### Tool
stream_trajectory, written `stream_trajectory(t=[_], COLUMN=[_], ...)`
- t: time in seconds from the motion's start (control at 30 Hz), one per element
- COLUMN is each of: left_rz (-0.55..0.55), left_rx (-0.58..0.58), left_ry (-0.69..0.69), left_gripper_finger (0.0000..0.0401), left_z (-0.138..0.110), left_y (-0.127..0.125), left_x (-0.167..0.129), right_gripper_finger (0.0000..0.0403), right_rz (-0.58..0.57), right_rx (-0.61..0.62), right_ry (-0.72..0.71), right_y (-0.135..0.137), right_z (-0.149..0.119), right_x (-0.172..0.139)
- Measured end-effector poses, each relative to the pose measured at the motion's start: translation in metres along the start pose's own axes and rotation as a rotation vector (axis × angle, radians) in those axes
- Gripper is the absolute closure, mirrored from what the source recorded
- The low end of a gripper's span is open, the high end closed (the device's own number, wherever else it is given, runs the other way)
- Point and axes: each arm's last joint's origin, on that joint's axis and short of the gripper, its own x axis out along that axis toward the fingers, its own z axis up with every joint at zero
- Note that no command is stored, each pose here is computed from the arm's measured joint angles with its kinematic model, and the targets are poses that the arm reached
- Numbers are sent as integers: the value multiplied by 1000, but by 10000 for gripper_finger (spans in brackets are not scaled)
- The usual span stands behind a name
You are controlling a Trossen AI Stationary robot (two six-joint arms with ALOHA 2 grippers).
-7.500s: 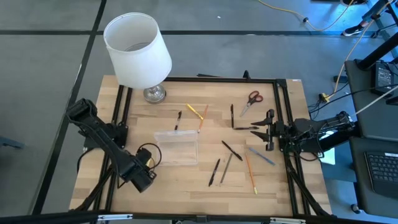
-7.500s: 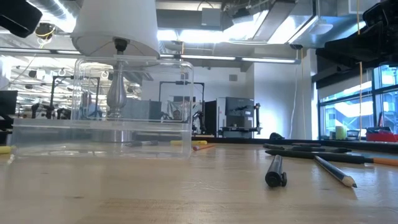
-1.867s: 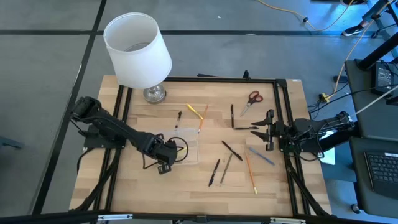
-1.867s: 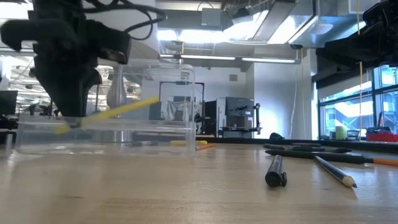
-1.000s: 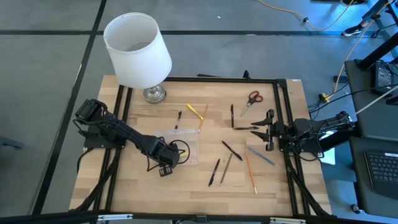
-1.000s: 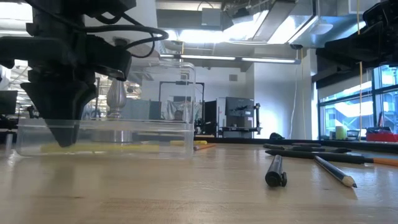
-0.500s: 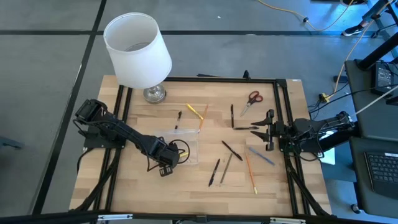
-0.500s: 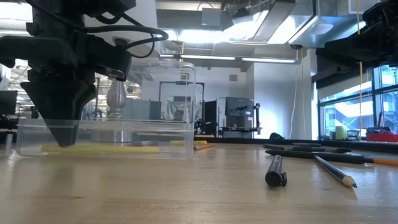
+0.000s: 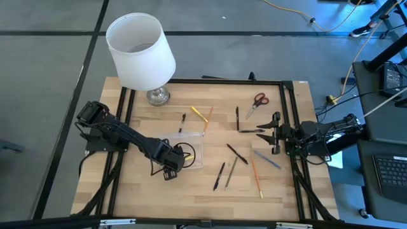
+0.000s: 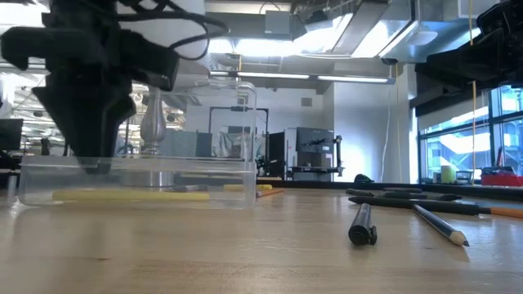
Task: Pick & place school supplies into a supply box
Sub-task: Put the bottom black pen into the transparent supply box
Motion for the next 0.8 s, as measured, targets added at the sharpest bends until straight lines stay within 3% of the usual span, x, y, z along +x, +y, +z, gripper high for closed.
stream_trajectory(t=[0.33,0.53,0.67,0.8], left_rz=[-22,-123,-105,51], left_rx=[92,202,333,434], left_ry=[-57,-68,-160,-393], left_gripper_finger=[243,240,243,243], left_z=[2,-11,-26,-49], left_y=[-23,-53,-73,-86], left_x=[-23,-41,-54,-69], right_gripper_finger=[234,234,234,234], right_rz=[0,0,2,0], right_rx=[0,11,230,387], right_ry=[0,0,0,0], right_y=[0,0,0,0], right_z=[0,0,0,0], right_x=[0,0,0,0])
